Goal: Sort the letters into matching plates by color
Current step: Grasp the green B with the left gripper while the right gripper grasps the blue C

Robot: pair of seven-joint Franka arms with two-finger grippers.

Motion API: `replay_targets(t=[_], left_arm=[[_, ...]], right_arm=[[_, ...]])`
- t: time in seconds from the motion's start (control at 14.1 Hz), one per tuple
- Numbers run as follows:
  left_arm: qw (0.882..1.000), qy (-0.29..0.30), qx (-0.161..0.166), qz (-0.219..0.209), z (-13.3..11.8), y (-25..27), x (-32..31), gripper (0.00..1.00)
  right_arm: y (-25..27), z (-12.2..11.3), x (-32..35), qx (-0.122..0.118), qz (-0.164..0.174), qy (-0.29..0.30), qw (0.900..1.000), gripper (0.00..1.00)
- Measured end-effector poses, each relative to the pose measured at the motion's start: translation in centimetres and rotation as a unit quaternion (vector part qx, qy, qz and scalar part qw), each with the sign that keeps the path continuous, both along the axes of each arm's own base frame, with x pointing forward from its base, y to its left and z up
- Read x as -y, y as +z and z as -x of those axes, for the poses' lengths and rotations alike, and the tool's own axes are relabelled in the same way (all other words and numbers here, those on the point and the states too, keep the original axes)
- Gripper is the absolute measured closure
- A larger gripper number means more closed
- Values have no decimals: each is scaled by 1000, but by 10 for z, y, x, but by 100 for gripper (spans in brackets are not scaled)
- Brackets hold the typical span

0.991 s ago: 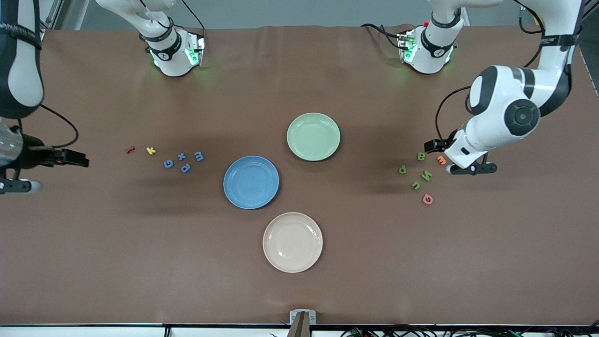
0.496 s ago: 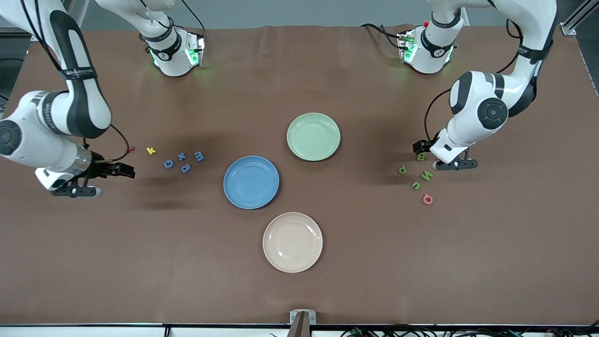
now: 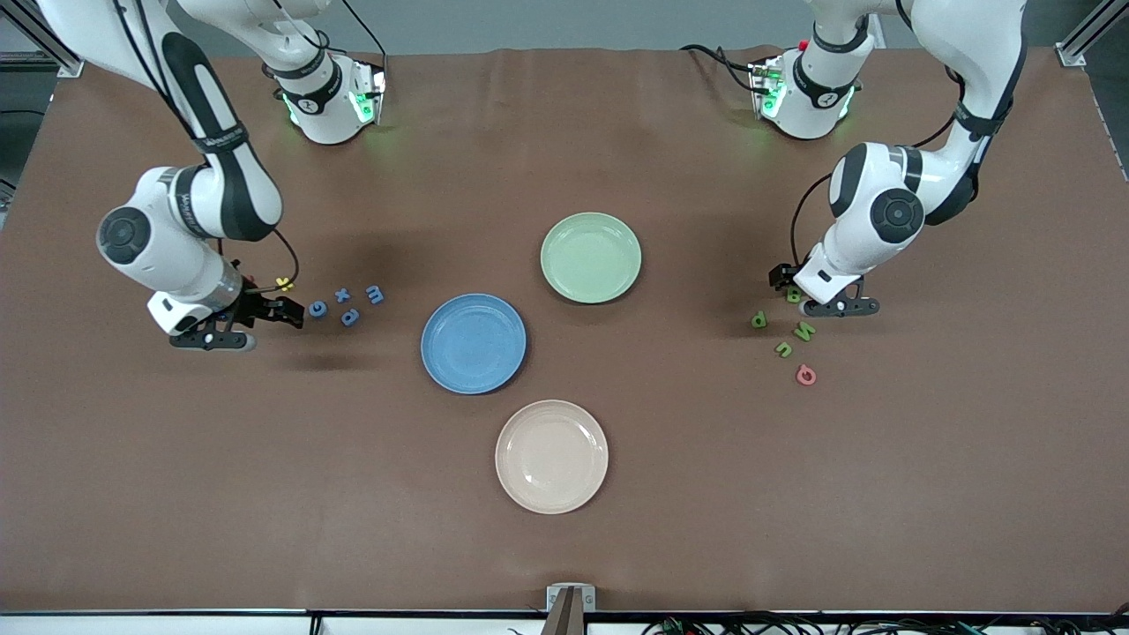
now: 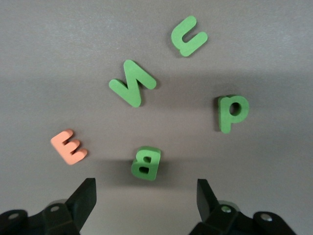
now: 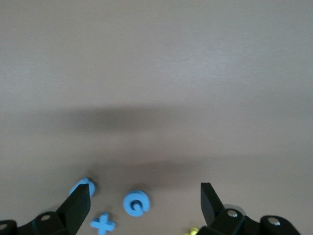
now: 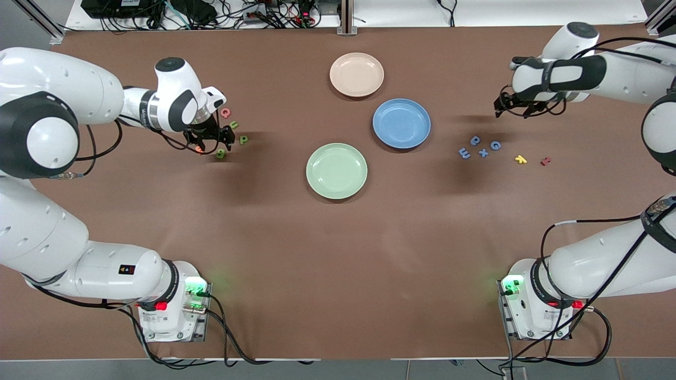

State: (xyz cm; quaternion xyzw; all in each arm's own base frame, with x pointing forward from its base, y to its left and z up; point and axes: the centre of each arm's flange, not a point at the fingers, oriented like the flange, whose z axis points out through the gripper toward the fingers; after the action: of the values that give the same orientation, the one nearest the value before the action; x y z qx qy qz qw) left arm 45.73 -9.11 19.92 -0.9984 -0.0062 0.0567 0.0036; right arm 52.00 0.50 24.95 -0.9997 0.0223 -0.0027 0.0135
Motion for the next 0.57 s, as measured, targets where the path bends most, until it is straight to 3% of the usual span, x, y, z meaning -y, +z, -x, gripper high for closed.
replay_targets(t=[0.21,0.35,0.42,0.57], left_arm=[[1000,1,6,4,2,-19,0,12],[1000,1,7,6,2,-27,0,22],[1000,1,7,6,3,-29,0,22],[1000,1,9,6,2,-28,0,39]], right_arm=[[-12,10,-10,9,2,0,1000,0],[-26,20,-8,15,4,-2,1000,0],[-33,26,-8,15,5,-2,1000,0],[-46,38,-7,10,7,-3,1000,0]])
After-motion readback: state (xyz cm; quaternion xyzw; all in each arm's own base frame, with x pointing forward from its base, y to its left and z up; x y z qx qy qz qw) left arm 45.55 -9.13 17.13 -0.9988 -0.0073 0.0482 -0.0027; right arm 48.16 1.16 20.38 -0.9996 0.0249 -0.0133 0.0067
